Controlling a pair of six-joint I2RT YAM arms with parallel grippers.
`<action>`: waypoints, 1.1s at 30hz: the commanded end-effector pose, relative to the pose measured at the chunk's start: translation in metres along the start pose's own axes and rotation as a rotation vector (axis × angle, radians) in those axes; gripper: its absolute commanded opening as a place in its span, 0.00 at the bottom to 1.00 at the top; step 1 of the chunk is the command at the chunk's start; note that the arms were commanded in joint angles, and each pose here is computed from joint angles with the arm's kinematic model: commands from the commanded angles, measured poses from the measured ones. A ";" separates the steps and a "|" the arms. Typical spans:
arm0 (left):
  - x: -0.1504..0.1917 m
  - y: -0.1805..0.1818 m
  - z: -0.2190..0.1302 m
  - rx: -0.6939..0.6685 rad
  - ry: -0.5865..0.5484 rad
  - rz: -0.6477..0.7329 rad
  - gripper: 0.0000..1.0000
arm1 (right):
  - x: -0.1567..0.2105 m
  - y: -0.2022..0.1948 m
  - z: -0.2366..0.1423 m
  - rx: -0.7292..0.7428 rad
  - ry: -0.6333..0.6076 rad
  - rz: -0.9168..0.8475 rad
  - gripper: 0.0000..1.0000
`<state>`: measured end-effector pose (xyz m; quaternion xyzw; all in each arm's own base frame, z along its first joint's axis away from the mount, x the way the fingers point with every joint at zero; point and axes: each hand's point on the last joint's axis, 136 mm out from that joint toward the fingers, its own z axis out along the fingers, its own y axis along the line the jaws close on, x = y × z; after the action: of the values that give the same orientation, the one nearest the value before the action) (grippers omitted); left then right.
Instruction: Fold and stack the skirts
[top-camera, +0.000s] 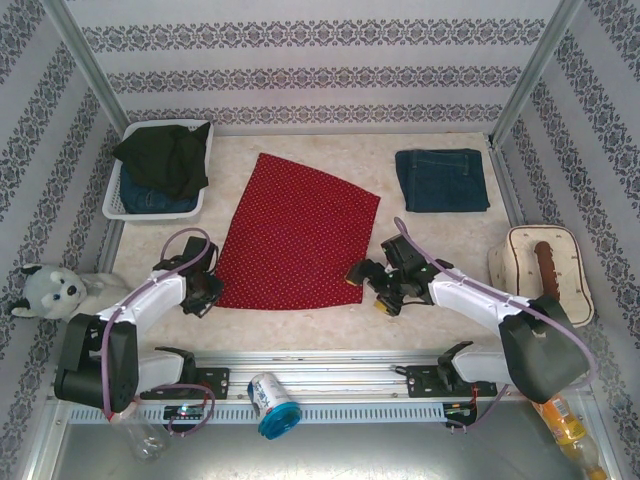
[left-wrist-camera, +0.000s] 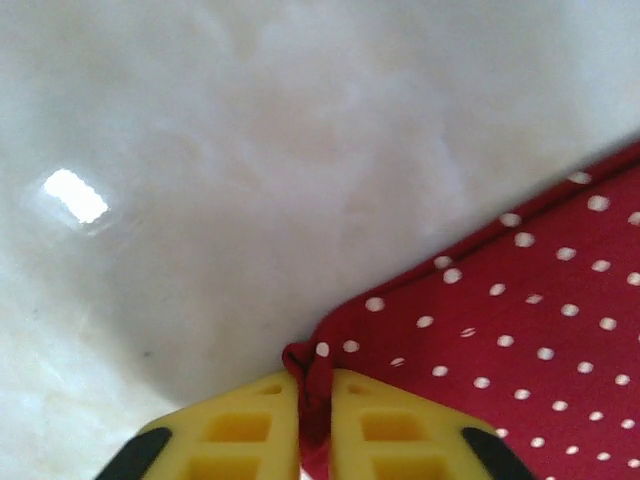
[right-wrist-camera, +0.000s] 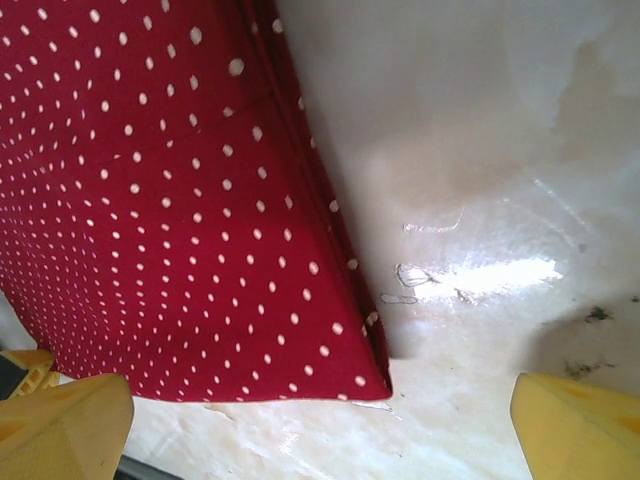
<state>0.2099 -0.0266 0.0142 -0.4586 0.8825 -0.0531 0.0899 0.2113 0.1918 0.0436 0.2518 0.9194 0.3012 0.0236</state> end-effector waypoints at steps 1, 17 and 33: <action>-0.022 -0.059 -0.017 0.223 -0.066 0.047 0.04 | 0.011 0.004 0.006 -0.033 0.058 0.026 0.94; -0.022 -0.061 -0.051 0.304 -0.099 0.052 0.00 | 0.023 0.000 0.017 -0.020 0.115 0.087 0.67; -0.021 -0.059 -0.049 0.308 -0.103 0.043 0.00 | 0.017 -0.003 0.021 0.000 0.086 0.099 0.60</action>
<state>0.2582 -0.0429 0.0742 -0.4226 0.8702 -0.1562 0.1993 0.1987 0.2114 0.0312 0.2779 0.9045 0.3214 -0.0367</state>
